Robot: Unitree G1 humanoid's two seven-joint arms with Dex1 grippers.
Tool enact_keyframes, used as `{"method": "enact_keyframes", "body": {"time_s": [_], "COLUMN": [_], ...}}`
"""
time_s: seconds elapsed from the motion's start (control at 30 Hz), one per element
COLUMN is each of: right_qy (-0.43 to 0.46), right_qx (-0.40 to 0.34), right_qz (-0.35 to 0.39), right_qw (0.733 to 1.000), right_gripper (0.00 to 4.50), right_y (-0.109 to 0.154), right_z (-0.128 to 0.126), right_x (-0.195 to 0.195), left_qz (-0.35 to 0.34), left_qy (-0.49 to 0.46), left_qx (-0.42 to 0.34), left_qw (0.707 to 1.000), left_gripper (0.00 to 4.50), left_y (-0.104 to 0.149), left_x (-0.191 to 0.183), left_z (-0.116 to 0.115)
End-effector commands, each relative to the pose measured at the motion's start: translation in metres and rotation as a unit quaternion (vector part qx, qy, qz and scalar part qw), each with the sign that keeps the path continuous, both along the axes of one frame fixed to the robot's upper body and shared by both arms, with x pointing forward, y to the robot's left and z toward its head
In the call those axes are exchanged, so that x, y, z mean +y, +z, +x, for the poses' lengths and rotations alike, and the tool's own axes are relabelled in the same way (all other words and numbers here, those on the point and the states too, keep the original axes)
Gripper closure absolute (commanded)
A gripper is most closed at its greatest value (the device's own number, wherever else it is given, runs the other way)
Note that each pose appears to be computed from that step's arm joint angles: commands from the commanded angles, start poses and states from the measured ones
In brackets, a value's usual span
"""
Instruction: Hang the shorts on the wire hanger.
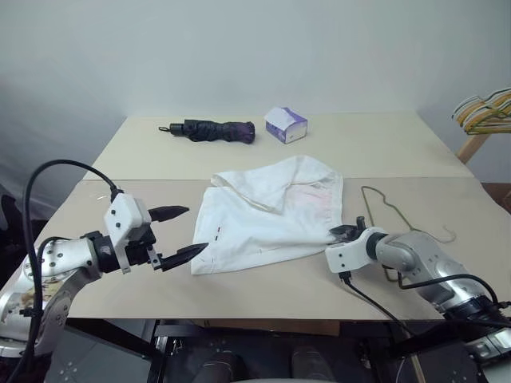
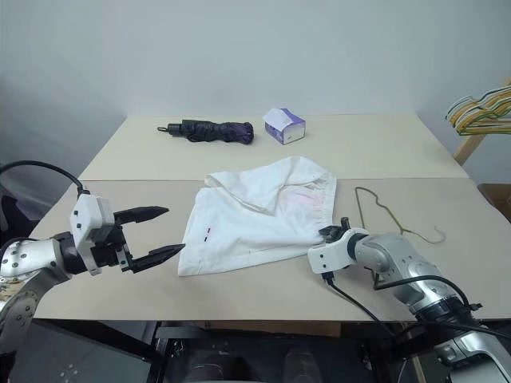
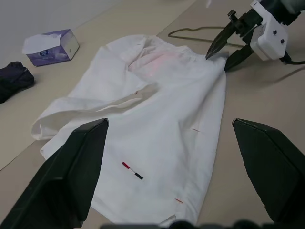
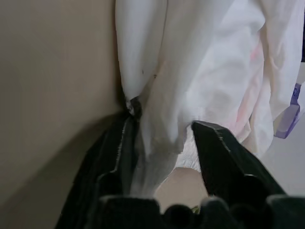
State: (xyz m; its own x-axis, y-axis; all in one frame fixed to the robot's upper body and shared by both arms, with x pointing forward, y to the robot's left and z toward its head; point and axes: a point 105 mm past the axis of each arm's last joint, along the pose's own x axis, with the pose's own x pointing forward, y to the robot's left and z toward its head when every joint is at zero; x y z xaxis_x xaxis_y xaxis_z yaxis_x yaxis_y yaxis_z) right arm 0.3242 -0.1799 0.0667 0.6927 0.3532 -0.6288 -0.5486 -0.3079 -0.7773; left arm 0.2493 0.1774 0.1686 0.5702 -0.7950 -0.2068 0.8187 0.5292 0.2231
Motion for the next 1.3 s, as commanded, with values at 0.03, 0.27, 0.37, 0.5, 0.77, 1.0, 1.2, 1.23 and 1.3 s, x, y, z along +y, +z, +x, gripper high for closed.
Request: {"method": "enact_keyframes", "body": {"time_s": [0.03,0.27,0.37,0.5,0.77,1.0,1.2,1.23,1.3], "right_qy": [-0.007,0.004,0.004,0.007,0.020,0.026,0.030,0.030,0.030], "right_qx": [-0.020,-0.006,-0.009,-0.006,-0.010,-0.014,-0.016,-0.016,-0.017], "right_qz": [-0.003,0.032,0.067,0.074,0.081,0.080,0.083,0.084,0.084], "right_qw": [1.000,0.999,0.998,0.997,0.996,0.996,0.996,0.996,0.996], "right_gripper": [3.56,4.48,4.48,4.48,4.48,4.48,4.50,4.50,4.50], "right_y": [0.007,0.014,0.025,0.027,0.034,0.037,0.041,0.041,0.041], "right_z": [0.007,0.001,-0.001,-0.003,-0.004,-0.003,-0.003,-0.003,-0.003], "right_x": [-0.001,0.013,0.024,0.028,0.036,0.037,0.039,0.039,0.039], "left_qz": [0.002,0.094,0.158,0.261,0.378,0.394,0.438,0.438,0.438], "left_qy": [-0.010,-0.048,-0.079,-0.105,-0.137,-0.145,-0.132,-0.127,-0.124], "left_qx": [-0.019,-0.040,-0.048,-0.060,-0.067,-0.056,-0.061,-0.063,-0.063], "left_qw": [1.000,0.994,0.983,0.958,0.913,0.906,0.887,0.888,0.888], "left_gripper": [0.00,0.00,0.00,0.00,0.00,0.00,1.59,1.83,2.50], "left_y": [0.007,-0.018,-0.034,-0.059,-0.095,-0.121,-0.134,-0.134,-0.135], "left_x": [-0.004,-0.011,-0.007,0.004,0.017,0.004,0.005,0.005,0.005], "left_z": [0.000,0.001,-0.003,0.001,0.025,0.045,0.066,0.070,0.073]}}
